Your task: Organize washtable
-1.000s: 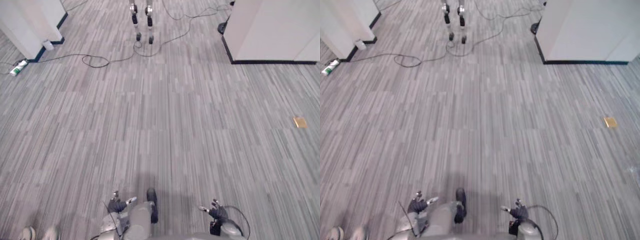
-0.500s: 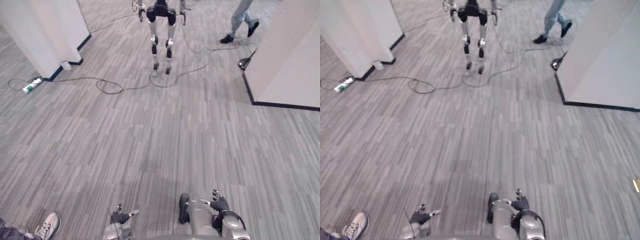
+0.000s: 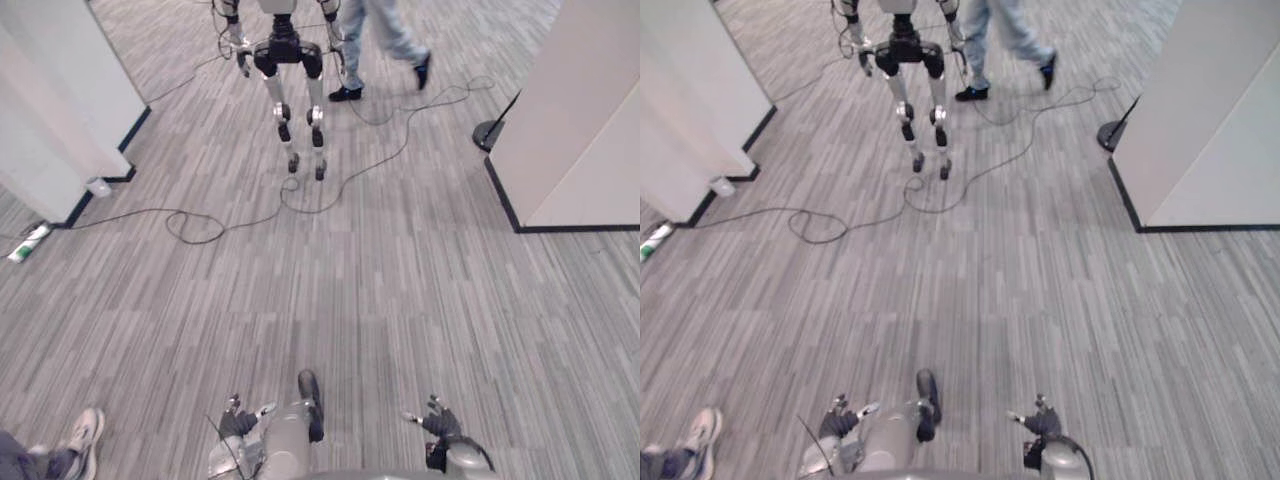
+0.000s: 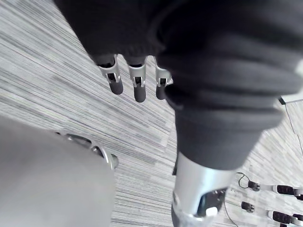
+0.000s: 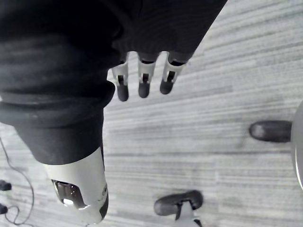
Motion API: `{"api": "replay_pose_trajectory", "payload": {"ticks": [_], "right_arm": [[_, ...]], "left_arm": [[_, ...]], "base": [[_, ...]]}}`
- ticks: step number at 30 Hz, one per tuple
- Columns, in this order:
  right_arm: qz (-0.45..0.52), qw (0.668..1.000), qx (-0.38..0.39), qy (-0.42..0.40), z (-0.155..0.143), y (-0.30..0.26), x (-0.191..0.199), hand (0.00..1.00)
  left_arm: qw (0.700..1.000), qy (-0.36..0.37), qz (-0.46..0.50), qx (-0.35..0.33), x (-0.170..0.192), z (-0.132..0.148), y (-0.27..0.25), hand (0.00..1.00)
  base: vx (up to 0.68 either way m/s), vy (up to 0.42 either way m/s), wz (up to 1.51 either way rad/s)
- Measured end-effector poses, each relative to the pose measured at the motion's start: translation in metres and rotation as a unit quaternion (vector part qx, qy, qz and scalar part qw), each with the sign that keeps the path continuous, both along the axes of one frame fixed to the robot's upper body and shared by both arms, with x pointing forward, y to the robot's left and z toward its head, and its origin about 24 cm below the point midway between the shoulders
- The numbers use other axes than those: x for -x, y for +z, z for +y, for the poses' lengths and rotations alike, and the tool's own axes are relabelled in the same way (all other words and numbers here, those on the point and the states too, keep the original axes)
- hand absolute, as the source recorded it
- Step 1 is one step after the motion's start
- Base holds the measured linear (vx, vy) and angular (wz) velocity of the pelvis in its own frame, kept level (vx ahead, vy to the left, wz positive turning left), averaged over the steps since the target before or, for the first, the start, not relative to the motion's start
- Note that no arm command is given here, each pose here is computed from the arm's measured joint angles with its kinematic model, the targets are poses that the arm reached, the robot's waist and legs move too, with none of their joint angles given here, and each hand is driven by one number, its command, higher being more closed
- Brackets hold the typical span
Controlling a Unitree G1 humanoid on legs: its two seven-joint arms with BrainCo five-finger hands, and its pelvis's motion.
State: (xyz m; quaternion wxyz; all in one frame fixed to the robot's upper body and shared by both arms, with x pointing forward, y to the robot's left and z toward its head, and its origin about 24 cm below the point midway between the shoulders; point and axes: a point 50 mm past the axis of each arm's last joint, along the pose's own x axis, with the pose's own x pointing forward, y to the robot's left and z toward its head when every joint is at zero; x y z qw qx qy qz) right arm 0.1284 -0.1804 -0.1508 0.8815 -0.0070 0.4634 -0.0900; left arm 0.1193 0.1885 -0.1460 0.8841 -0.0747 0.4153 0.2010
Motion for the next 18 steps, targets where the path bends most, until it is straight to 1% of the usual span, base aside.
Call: {"api": "replay_pose_trajectory", "payload": {"ticks": [2, 3, 5, 9, 13, 16, 18], "right_arm": [[0.003, 1.0, 0.004, -0.001, -0.002, -0.001, 0.002, 0.0], [0.01, 1.0, 0.003, -0.001, -0.001, -0.002, 0.007, 0.0], [0.005, 1.0, -0.005, -0.005, 0.003, -0.002, 0.003, 0.0], [-0.013, 1.0, 0.001, 0.009, -0.001, 0.002, -0.003, 0.0], [-0.046, 0.999, 0.001, 0.008, 0.0, 0.009, -0.016, 0.0], [-0.047, 0.999, -0.002, 0.0, 0.001, 0.009, -0.015, 0.0], [-0.046, 0.999, -0.006, -0.008, 0.002, 0.009, -0.012, 0.0]], "left_arm": [[1.0, 0.003, 0.009, -0.003, 0.003, 0.004, -0.002, 0.0], [1.0, 0.003, 0.009, -0.011, 0.002, 0.01, -0.001, 0.0], [1.0, -0.004, 0.016, -0.024, 0.003, 0.019, -0.001, 0.0], [0.999, -0.026, 0.043, -0.017, 0.007, 0.011, -0.006, 0.0], [0.998, -0.033, 0.049, -0.016, 0.007, 0.009, -0.007, 0.0], [0.998, -0.045, 0.044, -0.017, 0.002, 0.005, -0.006, 0.0], [0.998, -0.041, 0.052, -0.016, 0.01, 0.006, -0.008, 0.0]], "base": [[0.61, 0.38, 0.01], [0.59, 0.376, 0.16], [0.56, 0.309, 0.31], [0.56, 0.238, 0.27], [0.54, 0.061, 0.53], [0.67, -0.025, 0.7], [0.67, -0.1, 0.65]]}}
